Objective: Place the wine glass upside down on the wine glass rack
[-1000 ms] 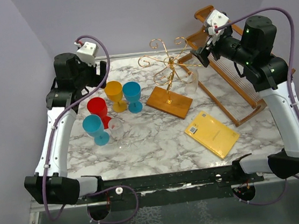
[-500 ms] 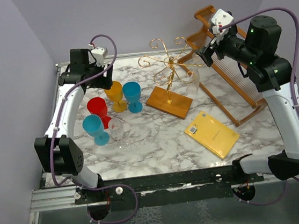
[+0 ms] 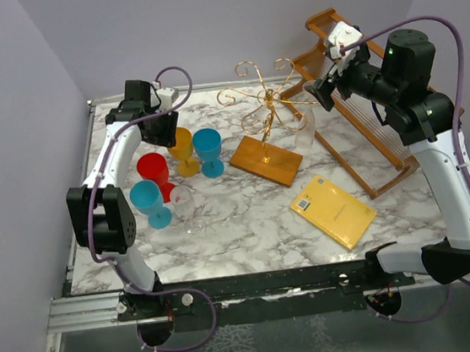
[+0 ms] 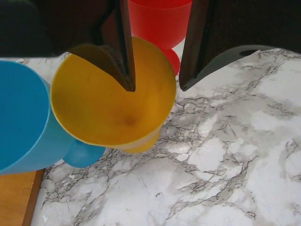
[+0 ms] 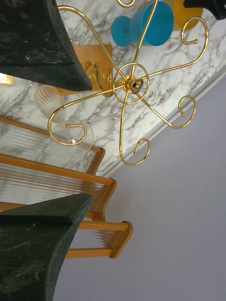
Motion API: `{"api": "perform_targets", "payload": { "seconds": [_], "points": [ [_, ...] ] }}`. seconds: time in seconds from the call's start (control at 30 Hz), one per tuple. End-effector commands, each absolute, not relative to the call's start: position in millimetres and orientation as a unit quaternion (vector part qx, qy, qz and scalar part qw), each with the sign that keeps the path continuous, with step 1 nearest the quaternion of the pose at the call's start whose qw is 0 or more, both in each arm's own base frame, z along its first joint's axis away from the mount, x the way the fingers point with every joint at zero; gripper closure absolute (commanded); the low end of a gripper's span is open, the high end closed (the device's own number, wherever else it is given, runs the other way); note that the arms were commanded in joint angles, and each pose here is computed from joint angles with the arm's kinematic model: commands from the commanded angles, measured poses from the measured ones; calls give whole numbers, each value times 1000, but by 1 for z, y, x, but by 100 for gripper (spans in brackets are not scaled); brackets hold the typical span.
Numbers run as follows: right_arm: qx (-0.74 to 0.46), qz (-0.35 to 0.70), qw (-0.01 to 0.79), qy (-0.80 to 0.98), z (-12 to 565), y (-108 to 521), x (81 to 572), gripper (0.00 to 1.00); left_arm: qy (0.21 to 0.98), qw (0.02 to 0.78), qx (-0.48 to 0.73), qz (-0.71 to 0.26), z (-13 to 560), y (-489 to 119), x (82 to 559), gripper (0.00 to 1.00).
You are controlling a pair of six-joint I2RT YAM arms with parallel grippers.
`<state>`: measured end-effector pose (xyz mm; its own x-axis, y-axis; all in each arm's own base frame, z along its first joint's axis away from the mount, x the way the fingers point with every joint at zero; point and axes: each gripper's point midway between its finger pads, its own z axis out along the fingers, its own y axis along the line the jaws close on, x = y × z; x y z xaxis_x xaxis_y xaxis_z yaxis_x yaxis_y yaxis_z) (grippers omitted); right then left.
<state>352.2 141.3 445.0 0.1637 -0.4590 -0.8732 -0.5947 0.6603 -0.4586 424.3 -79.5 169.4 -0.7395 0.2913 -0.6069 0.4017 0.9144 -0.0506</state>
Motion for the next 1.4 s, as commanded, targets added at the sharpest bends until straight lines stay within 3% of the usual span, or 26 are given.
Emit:
{"api": "perform_targets", "payload": {
  "seconds": [0.0, 0.67, 1.1, 1.37],
  "points": [
    [-415, 59, 646, 638, 448, 140, 346, 11, 926, 312, 192, -94, 173, -80, 433, 57],
    [-412, 60, 647, 639, 447, 134, 346, 11, 925, 310, 208, -75, 167, -75, 447, 99],
    [-405, 56, 649, 642, 448, 129, 347, 11, 910, 353, 212, -45, 202, -68, 459, 100],
    [-396, 44, 649, 648, 445, 123, 349, 10, 883, 426, 196, -4, 264, -57, 473, 100]
  ]
}}
